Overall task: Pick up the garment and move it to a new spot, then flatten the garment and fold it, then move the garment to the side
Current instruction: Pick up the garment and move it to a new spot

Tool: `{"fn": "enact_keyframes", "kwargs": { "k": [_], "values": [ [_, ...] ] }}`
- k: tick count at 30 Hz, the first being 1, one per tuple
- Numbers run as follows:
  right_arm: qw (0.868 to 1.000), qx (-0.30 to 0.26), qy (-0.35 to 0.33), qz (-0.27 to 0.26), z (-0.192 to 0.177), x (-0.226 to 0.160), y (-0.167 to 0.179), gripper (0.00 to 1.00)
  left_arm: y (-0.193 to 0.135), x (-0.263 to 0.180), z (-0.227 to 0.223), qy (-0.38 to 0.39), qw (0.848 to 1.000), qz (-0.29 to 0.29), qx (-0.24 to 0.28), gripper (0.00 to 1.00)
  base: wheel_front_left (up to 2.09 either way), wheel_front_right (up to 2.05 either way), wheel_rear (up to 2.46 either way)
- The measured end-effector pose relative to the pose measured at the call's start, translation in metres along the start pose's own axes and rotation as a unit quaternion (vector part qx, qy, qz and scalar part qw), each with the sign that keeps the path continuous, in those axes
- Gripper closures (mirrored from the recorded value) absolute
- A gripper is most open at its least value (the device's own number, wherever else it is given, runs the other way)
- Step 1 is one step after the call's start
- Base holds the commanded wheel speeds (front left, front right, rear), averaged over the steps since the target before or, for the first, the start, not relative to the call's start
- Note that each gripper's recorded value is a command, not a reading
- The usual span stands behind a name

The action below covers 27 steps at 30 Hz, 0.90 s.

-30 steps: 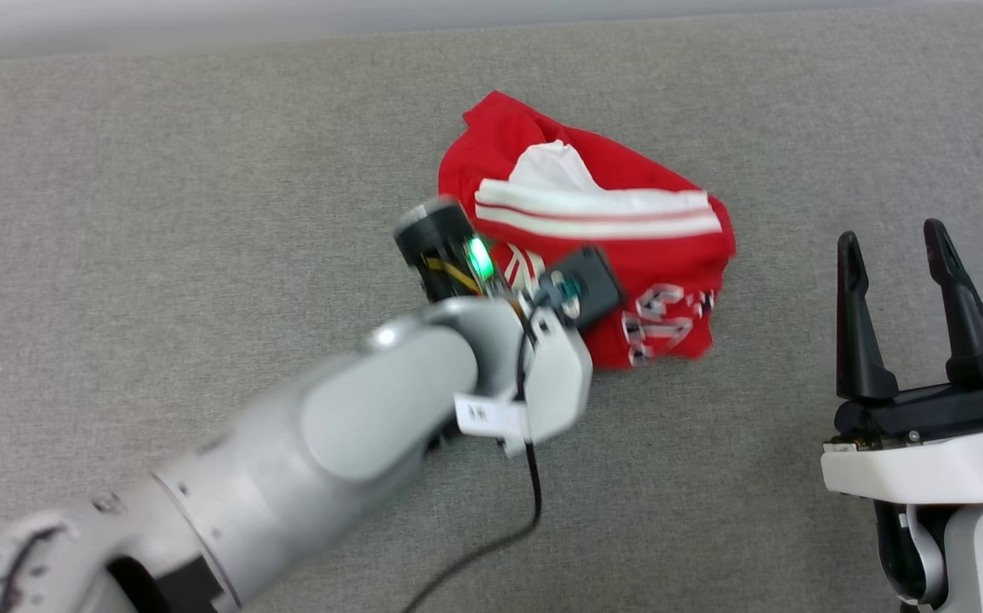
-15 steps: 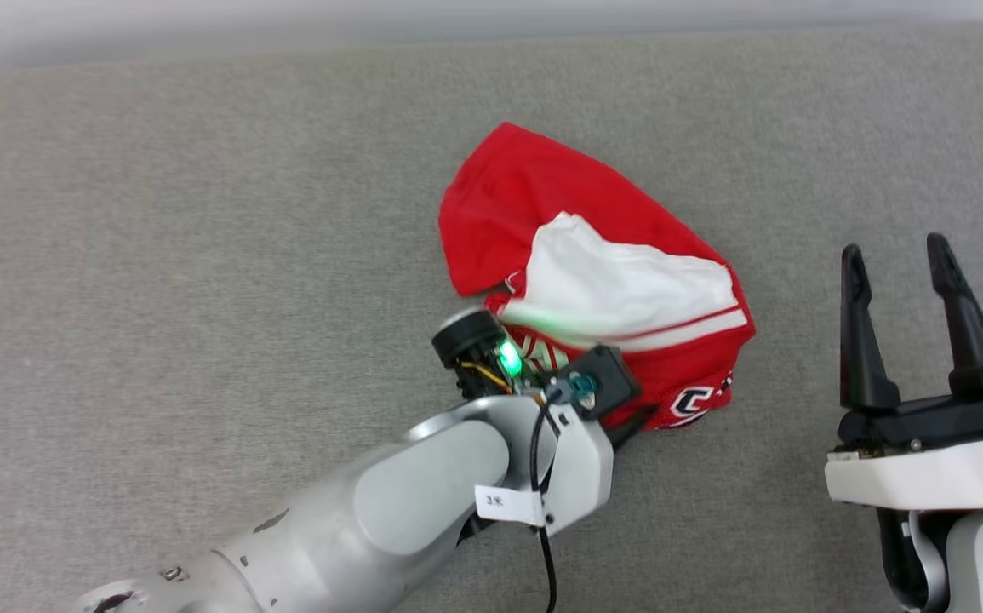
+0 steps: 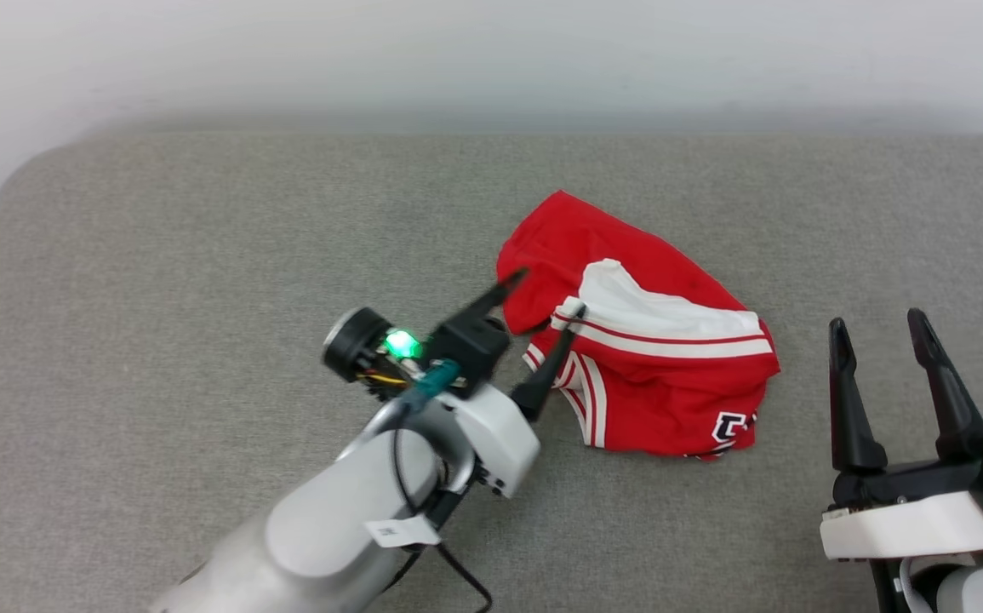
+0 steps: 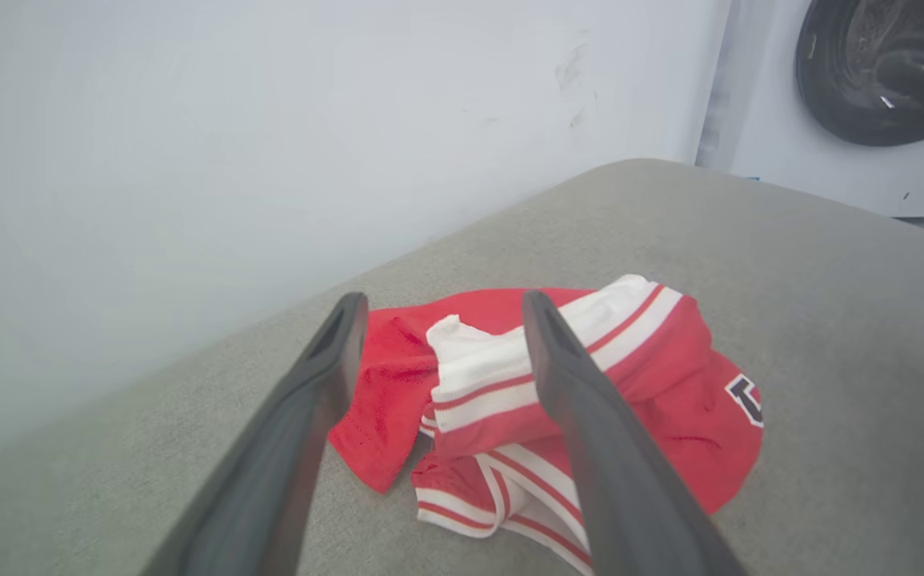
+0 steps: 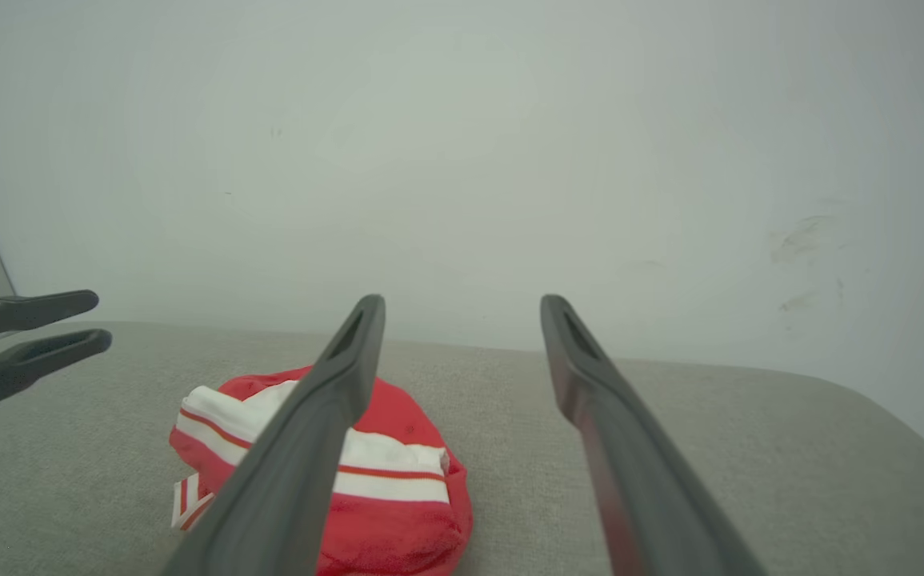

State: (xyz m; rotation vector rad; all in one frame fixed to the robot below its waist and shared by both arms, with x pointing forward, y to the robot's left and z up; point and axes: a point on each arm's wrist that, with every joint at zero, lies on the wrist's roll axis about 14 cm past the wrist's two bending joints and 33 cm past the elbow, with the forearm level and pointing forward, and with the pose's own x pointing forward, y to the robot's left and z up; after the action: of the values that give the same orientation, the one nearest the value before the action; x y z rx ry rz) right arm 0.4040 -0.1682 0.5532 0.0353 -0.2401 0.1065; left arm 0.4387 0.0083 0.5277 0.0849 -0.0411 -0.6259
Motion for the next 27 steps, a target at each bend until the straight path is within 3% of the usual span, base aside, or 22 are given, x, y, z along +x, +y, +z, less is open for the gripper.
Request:
{"fn": "enact_keyframes", "kwargs": {
  "k": [5,14,19,27],
  "values": [
    [1.0,0.003,0.004,0.009,-0.001,-0.004,0.007,0.0,0.05,-0.034,0.028,-0.051,0.992,0.113,0.006,0.0,0.0,0.0,0.0],
    [1.0,0.014,0.014,0.009,-0.003,-0.017,0.009,0.0,0.103,-0.111,0.021,-0.059,0.963,0.263,0.01,0.0,0.0,0.0,0.0],
    [0.999,0.027,0.024,-0.001,-0.007,-0.029,0.005,0.0,0.108,-0.145,0.01,-0.051,0.951,0.304,0.005,0.0,0.0,0.0,0.0],
    [0.998,0.04,0.045,-0.014,-0.017,-0.046,0.0,0.0,0.093,-0.167,-0.009,-0.032,0.951,0.308,-0.001,0.0,0.0,0.0,0.0]
  ]
}}
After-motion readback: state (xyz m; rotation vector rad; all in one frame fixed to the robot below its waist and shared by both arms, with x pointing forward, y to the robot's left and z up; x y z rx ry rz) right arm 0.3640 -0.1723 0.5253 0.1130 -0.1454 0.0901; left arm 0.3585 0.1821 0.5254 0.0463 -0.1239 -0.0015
